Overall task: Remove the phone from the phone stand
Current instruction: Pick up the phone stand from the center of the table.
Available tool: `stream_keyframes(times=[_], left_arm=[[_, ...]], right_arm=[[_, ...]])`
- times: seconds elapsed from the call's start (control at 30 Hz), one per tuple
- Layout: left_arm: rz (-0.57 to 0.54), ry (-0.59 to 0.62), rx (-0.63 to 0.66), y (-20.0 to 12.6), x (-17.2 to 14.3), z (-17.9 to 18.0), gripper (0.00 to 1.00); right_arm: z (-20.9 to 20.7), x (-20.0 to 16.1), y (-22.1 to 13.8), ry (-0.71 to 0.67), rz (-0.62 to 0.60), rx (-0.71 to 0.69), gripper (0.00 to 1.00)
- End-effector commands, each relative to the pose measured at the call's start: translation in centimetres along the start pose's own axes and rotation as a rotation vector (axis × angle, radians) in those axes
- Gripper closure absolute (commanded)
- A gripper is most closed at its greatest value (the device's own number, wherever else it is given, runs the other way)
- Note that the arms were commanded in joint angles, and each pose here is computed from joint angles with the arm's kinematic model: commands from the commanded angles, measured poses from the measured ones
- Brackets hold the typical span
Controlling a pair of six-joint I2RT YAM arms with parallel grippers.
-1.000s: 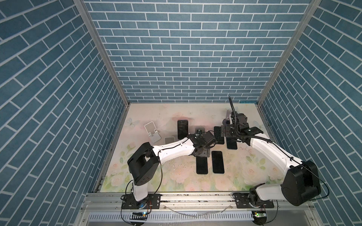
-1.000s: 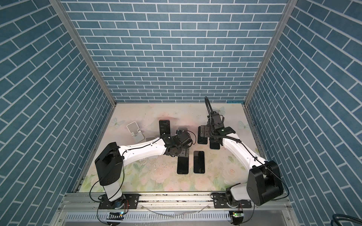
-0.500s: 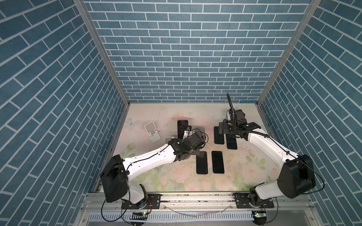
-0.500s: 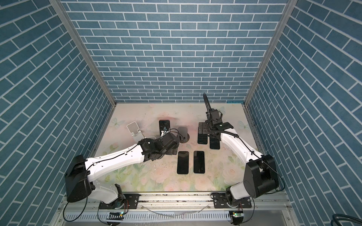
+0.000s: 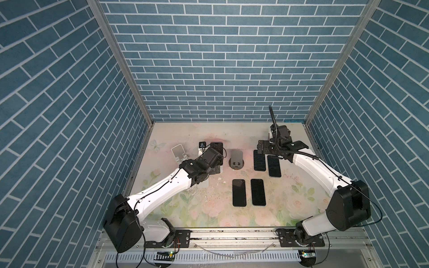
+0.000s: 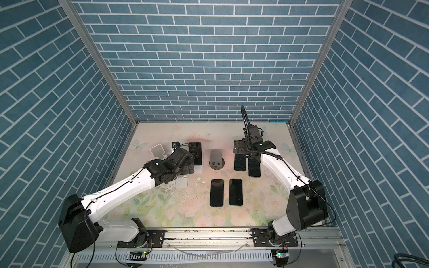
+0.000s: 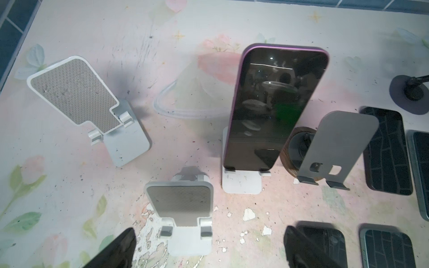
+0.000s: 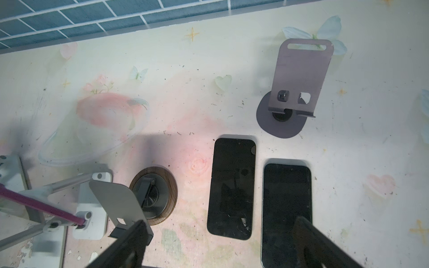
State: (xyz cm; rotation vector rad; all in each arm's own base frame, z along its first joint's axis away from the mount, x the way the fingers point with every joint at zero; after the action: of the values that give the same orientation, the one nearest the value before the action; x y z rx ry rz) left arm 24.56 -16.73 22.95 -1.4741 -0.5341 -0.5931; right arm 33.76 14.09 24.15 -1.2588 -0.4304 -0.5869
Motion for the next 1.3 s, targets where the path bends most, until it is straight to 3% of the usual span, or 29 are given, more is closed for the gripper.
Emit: stream_keyframes(times=[0.0, 0.3, 0.73, 1.27], left_arm=[[0.072, -0.033, 0.017, 1.0, -0.7, 1.2, 0.0], [0.132, -0.107, 0.001, 4.0, -1.3, 1.7, 0.0], [0.172, -0.091, 0.03, 7.2, -1.2, 1.6, 0.04], [0.148, -0.075, 0.062, 7.4, -0.9, 2.0, 0.38]], right_arm=[[0.5, 1.3, -0.3, 0.019, -0.008, -0.002, 0.02], [0.6, 1.3, 1.1, -0.001, 0.03, -0.023, 0.01], [0.3, 1.0, 2.4, -0.028, 0.065, -0.07, 0.01], [0.3, 0.9, 3.4, -0.026, 0.086, -0.086, 0.01]])
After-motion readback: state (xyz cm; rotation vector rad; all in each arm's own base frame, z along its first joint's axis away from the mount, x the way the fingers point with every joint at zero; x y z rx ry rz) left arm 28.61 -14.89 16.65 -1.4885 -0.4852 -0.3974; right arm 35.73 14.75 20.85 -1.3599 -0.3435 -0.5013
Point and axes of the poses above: each gripper's point midway between its finger pads, its own y axis out along the fingers, its own z axis along the line the jaws close on, x = y × z, the point moved 8 cm from there along -y, back along the fingers, and after that the axes turned 8 degrees about y, right-handed, at the moved point
